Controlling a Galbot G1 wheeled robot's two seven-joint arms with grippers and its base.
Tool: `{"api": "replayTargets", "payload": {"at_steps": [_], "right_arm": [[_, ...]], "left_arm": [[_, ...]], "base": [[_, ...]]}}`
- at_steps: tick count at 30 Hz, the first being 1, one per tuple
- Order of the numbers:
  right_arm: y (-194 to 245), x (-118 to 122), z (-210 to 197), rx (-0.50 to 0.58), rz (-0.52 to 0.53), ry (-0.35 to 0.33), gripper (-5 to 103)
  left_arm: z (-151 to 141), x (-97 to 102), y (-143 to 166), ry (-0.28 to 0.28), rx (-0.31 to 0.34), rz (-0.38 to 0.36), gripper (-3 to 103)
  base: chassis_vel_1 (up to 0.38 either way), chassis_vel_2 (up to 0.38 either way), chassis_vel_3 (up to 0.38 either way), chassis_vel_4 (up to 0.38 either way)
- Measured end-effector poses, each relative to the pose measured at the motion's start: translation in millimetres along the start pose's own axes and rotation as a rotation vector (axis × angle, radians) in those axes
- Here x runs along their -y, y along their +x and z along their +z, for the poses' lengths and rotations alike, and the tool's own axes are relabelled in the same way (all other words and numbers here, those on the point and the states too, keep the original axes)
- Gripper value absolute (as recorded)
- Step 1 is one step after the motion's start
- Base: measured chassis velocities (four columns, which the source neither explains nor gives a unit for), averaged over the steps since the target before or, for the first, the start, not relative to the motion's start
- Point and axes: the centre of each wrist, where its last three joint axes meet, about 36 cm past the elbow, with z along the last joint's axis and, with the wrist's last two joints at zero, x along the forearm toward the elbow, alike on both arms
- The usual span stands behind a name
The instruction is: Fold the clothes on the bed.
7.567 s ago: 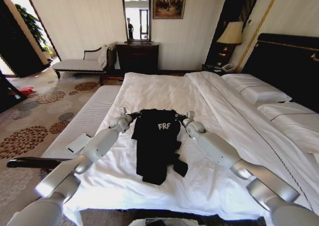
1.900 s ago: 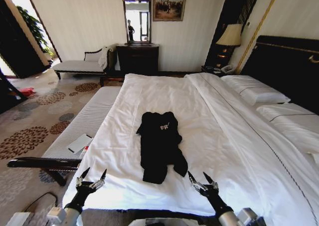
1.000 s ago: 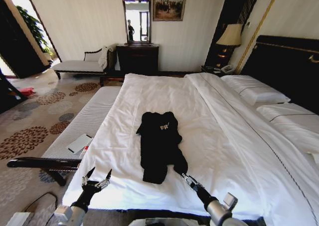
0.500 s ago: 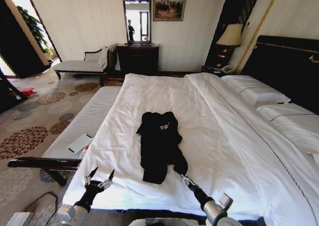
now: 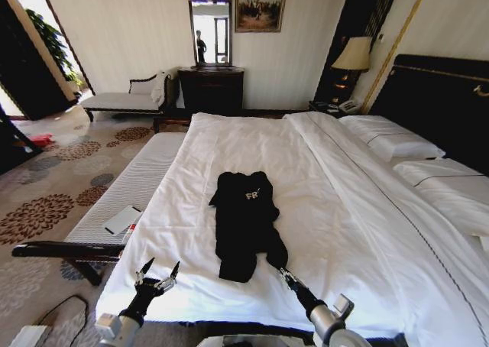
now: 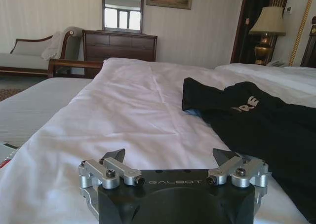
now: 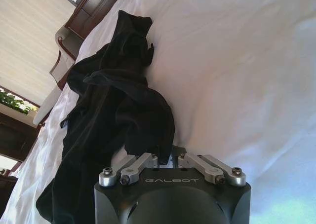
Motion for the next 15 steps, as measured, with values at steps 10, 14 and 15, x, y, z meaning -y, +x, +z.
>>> {"api": "replayTargets", "payload": {"at_steps": [10, 14, 15], "right_arm": [[2.1, 0.5, 3.6, 0.007, 0.004, 0.009, 0], [3.2, 1.1, 2.0, 0.013, 0.008, 0.018, 0], [3.2, 1.1, 2.0, 0.013, 0.008, 0.018, 0]], "left_arm": [[5.1, 17.7, -5.0, 0.068, -0.063, 0.055, 99], [7.9, 29.7, -2.2, 0.148, -0.111, 0.094, 99], [7.9, 29.7, -2.2, 0.148, -0.111, 0.094, 99]], "base": [[0.0, 0.0, 0.0, 0.0], [0.0, 0.0, 0.0, 0.0], [0.0, 0.0, 0.0, 0.0]]}}
